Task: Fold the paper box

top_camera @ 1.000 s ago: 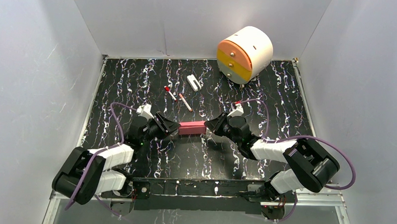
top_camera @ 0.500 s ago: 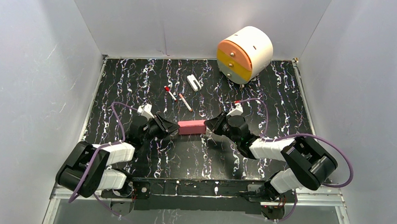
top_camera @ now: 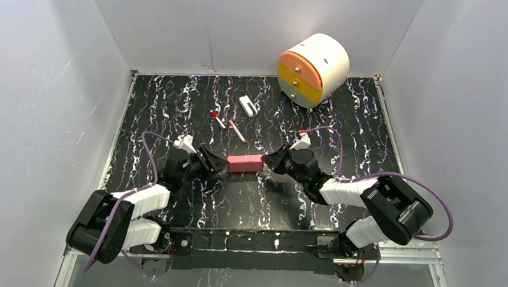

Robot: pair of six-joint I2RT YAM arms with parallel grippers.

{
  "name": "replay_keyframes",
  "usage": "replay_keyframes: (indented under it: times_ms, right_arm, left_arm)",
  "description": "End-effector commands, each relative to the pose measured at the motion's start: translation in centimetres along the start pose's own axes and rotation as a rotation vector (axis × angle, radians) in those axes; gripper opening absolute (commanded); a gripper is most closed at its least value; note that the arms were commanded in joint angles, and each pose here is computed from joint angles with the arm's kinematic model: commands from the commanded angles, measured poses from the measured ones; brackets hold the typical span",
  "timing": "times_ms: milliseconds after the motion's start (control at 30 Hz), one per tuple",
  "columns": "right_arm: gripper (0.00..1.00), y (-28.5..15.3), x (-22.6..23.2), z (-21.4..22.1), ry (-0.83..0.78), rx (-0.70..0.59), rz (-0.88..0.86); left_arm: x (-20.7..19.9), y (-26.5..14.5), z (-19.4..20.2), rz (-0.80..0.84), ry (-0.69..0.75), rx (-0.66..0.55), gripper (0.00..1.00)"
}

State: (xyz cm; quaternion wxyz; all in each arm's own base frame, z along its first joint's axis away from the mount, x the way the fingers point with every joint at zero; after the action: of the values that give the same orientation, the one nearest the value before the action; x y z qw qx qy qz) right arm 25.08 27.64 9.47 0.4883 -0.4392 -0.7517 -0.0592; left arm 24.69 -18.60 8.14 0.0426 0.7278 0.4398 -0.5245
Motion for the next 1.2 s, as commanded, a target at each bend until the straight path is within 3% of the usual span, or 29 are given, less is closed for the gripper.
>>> replay_keyframes:
  times_ms: [0,200,467,733,967,1167]
  right_arm:
    - [0.18,-1.5,-6.1,4.6,-0.092,0.194,0.220]
    - [0.18,-1.1,-5.2,4.1,-0.102,0.191,0.202]
    - [0.18,-1.0,-4.6,4.1,-0.113,0.208,0.184]
    - [0.30,-1.0,-2.6,2.8,-0.170,0.254,0.129]
    - [0.33,-2.0,-0.7,0.6,-0.179,0.280,0.010]
    - [0.29,-1.6,-1.8,1.9,-0.185,0.345,-0.027]
  left_arm:
    - [-2.2,-0.9,-1.9,0.033,0.036,-0.043,0.54]
    - [-3.2,-0.9,-3.5,0.047,0.069,-0.088,0.57]
    - [-1.1,1.0,-1.9,0.023,0.048,0.009,0.37]
    - [1.9,1.6,-0.5,-0.073,0.085,0.058,0.23]
    - [2.9,1.5,0.0,-0.100,0.093,0.070,0.21]
    - [2.5,1.6,-0.1,-0.091,0.091,0.072,0.20]
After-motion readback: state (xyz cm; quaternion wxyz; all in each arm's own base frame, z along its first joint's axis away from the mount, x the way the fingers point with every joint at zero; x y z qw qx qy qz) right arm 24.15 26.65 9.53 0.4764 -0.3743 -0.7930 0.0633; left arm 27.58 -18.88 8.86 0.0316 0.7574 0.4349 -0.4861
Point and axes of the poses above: each gripper's point midway between its finger pads, its own y axis out along the fingers, its own x axis along the line the jaws close on, z = x × y, the point moved 2 cm from there along -y, back along the fingers, and after that the axes turned 7 degrees about y, right-handed, at the moved point
